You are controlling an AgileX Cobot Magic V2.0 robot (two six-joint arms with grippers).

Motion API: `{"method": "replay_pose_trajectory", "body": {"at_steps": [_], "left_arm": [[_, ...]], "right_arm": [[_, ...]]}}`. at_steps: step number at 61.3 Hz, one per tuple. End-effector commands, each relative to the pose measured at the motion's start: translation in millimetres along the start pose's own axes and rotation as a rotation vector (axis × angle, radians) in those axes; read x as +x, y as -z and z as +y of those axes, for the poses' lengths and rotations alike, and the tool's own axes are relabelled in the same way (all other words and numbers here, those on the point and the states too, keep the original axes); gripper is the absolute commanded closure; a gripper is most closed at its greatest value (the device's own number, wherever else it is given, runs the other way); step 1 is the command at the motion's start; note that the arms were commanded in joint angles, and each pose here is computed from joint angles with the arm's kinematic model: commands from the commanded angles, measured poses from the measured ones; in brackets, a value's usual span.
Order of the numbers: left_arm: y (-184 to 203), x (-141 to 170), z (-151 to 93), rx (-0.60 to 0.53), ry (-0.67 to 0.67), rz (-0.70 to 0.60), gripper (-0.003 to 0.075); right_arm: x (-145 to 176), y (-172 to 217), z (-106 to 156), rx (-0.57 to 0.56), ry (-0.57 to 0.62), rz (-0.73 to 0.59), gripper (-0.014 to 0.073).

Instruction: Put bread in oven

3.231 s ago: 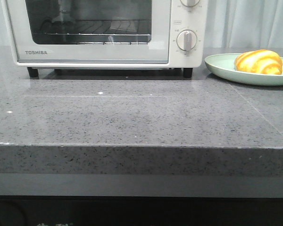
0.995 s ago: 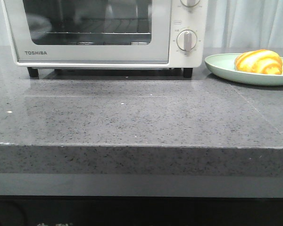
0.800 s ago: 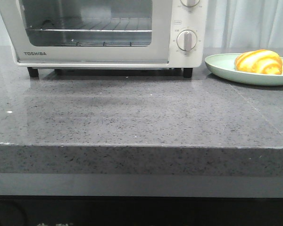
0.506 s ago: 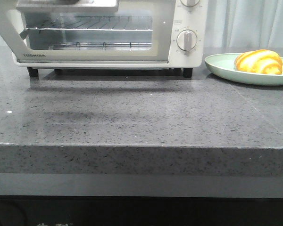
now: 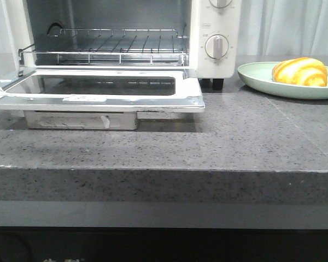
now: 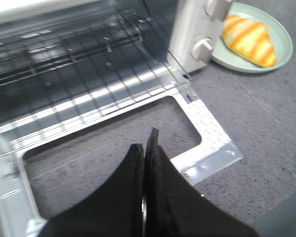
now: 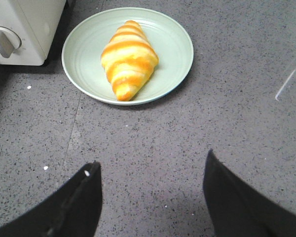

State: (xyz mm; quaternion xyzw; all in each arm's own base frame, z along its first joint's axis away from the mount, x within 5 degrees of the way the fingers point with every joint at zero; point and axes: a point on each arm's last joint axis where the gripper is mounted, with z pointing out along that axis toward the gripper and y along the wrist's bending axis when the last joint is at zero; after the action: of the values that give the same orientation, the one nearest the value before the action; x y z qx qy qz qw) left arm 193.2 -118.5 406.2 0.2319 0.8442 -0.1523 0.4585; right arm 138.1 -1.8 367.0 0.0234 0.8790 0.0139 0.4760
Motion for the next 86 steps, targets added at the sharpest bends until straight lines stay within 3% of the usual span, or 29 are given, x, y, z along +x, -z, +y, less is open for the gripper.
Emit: {"method": "replay_pose_trajectory", "body": {"at_steps": [1,7,18,39,86], "left_arm": [[24,-6,4,-0.064,0.025,-0.115,0.0741],[34,4,9,-0.123,0.033,-0.119,0.0741],[49,17,11,-0.142,0.031,-0.094,0.0741],[50,21,11,-0.145,0.033,-0.073,0.0741],[48,23,12,-0.157,0.02,-0.061,0.0741]], "right_arm": [[-15,8,0,0.002,0.008,-0.098,0.0078],[-17,7,0,0.001,0.006,-0.091,0.003],[-33,-9,5,-0.046,-0.04,0.013,0.0034],[-64,-79,11,-0.108,-0.096,0.279,0.0034],[-94,-222,9,-0.1,-0.095,0.485,0.0035]]}}
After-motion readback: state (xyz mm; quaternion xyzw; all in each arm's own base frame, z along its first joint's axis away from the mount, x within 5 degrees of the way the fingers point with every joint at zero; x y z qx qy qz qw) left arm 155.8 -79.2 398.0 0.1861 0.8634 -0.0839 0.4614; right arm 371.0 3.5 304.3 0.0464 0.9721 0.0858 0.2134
